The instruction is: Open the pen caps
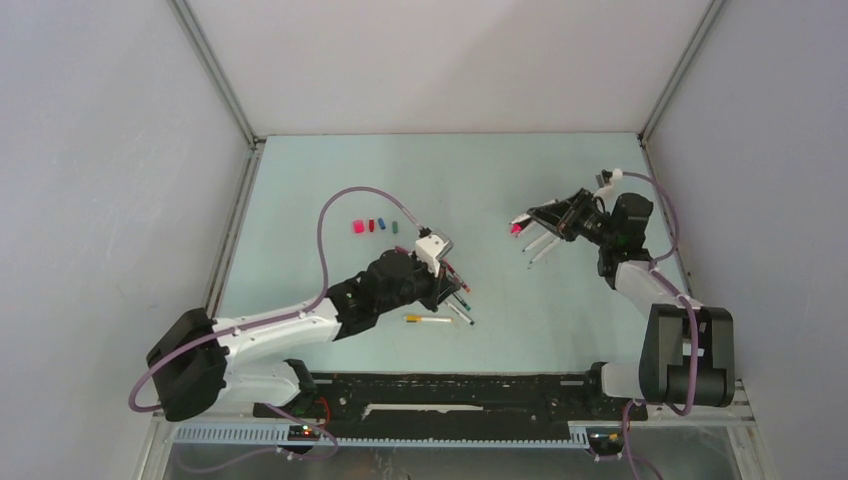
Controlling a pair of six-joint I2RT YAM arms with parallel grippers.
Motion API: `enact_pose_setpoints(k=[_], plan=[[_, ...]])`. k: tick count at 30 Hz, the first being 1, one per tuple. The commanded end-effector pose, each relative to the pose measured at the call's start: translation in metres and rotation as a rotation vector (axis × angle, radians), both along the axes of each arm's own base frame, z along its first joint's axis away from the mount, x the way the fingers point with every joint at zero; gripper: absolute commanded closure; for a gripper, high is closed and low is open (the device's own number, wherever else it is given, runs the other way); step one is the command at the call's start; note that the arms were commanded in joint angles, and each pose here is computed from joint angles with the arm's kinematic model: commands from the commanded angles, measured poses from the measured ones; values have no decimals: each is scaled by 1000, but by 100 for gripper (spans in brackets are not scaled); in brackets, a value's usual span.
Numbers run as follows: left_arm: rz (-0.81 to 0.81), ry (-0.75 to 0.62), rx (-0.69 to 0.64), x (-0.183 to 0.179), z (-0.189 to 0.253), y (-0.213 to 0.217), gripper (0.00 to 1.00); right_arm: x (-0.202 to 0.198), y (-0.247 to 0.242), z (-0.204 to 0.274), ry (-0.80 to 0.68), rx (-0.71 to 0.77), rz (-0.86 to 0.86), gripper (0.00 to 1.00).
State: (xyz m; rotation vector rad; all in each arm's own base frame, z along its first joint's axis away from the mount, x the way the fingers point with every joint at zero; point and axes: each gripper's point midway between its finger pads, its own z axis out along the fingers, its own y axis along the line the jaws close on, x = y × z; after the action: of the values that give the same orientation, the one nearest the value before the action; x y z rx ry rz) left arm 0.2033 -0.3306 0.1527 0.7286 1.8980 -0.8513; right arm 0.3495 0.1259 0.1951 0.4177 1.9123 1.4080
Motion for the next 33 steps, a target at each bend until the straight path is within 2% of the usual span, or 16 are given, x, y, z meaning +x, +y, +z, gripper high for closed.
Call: enact_pose_setpoints(k=[1,4,8,13,26,31,33], plan=[[122,-42,-5,17,14,22,100,12,-7,-6,-117,-209,10,100],[162,-8,-26,25,14,30,100,18,-26,-39,-8,-317,-37,100],[200,4,-32,35,17,38,100,12,-49,-78,128,-385,-61,100],[223,-30,-27,42,24,46,100,1,-71,-114,278,-394,-85,100],[285,-52,-3,49,19,67,100,-4,-107,-157,435,-472,-170,100],[296,-54,-6,51,21,68,100,-2,-112,-166,474,-433,-173,91],[301,-54,-4,52,20,69,100,0,-111,-169,486,-416,-164,84]])
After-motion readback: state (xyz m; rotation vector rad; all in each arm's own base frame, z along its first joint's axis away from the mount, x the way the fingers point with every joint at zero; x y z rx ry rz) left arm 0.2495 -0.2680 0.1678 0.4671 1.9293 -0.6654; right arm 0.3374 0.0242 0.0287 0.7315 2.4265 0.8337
